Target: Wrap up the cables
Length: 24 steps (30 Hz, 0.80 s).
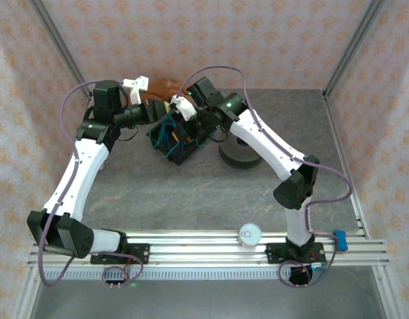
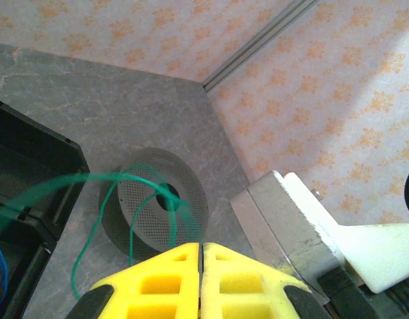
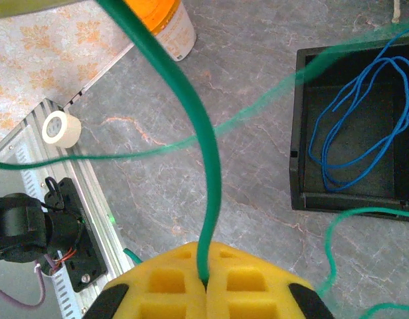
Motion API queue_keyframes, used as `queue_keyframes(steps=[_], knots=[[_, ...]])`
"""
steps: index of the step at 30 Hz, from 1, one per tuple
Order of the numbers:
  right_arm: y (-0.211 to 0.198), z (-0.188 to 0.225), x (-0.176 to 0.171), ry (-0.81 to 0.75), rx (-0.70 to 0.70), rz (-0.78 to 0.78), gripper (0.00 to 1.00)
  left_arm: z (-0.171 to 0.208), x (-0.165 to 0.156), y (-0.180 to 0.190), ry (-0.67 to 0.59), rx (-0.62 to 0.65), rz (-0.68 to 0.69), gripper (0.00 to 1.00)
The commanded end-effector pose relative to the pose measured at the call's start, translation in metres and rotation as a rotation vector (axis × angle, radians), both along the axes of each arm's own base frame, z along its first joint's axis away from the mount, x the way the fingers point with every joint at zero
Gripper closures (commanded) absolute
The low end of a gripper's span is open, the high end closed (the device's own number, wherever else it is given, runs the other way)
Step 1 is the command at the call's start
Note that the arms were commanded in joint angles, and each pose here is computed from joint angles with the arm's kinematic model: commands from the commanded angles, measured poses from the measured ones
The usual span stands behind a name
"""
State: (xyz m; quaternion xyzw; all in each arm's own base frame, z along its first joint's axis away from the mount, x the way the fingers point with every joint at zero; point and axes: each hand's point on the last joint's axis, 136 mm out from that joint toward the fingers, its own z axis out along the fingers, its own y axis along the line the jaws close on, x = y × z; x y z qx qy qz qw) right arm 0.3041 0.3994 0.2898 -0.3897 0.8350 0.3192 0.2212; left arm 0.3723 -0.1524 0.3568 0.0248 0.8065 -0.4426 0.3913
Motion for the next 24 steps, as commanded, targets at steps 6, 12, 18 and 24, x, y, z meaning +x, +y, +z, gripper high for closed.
queue_keyframes(steps=[6,12,18,24], knots=[[-0.003,0.020,-0.013,-0.052,0.043,0.018,0.89,0.010,0.004,-0.004,-0.048,-0.027,0.010,1.00],[-0.008,0.022,-0.014,-0.058,0.051,-0.016,0.71,0.005,0.008,-0.005,-0.045,-0.015,0.032,1.00],[-0.014,0.023,-0.016,-0.056,0.060,-0.052,0.62,0.005,0.010,-0.005,-0.053,-0.019,0.056,1.00],[-0.024,0.040,-0.016,-0.071,0.100,-0.103,0.53,-0.001,0.013,-0.004,-0.048,-0.006,0.077,1.00]])
